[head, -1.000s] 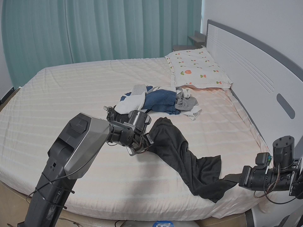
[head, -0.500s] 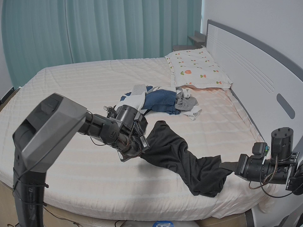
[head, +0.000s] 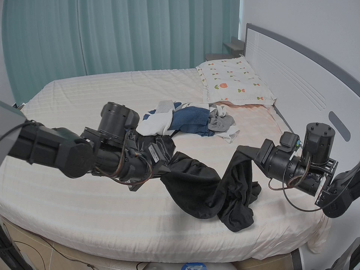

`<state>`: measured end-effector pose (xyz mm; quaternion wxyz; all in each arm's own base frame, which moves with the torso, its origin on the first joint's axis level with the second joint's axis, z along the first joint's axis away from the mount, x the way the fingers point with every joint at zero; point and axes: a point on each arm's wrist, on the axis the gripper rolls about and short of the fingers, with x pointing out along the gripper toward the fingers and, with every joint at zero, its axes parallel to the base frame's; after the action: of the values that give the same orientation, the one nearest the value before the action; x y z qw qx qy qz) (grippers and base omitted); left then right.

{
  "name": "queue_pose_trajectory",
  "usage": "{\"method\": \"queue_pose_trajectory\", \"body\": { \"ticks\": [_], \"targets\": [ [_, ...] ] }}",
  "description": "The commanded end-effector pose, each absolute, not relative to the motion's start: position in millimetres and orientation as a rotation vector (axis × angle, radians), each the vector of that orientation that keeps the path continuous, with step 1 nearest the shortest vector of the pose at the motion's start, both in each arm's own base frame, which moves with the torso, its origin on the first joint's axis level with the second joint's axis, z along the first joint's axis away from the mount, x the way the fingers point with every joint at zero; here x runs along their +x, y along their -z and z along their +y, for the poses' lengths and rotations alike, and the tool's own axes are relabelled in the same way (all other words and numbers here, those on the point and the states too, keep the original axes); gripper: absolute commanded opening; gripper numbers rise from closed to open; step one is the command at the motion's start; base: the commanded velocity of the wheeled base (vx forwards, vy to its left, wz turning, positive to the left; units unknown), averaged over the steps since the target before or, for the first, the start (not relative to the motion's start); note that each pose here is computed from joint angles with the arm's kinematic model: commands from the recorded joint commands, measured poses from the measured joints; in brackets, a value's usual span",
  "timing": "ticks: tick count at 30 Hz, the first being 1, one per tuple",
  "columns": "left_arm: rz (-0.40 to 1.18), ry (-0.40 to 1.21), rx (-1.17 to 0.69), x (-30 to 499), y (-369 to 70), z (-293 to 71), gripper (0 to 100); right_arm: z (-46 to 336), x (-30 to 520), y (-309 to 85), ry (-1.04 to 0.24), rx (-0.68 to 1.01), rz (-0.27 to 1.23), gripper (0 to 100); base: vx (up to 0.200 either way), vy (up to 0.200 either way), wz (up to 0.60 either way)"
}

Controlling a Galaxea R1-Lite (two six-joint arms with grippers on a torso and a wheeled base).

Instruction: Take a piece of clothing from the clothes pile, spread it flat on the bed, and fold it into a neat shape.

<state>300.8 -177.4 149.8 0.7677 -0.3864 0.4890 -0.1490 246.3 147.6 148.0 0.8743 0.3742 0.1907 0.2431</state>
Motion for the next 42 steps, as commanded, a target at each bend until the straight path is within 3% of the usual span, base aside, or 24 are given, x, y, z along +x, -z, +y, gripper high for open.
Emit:
{"method": "queue_pose_trajectory", "body": {
  "ticks": [1, 7, 11, 18, 42],
  "targets": [
    [0.924, 0.397, -0.946, 268, -190, -151, 0, 159, 270, -167, -0.550, 0.822, 0.267, 0, 0.000, 0.000, 0.00],
    [0.833, 0.378, -1.034, 264, -186, -128, 0, 151, 281, -176, -0.547, 0.846, 0.216, 0, 0.000, 0.000, 0.00],
    [0.848, 0.371, -1.038, 259, -157, -123, 0, 156, 283, -131, -0.502, 0.825, 0.358, 0, 0.000, 0.000, 0.00],
    [0.880, 0.327, -1.062, 267, -127, -124, 0, 160, 290, -96, -0.464, 0.846, 0.433, 0, 0.000, 0.000, 0.00],
    [0.863, 0.304, -1.164, 267, -114, -117, 0, 155, 271, -91, -0.454, 0.866, 0.481, 0, -0.025, 0.017, 0.00]
  ]
}}
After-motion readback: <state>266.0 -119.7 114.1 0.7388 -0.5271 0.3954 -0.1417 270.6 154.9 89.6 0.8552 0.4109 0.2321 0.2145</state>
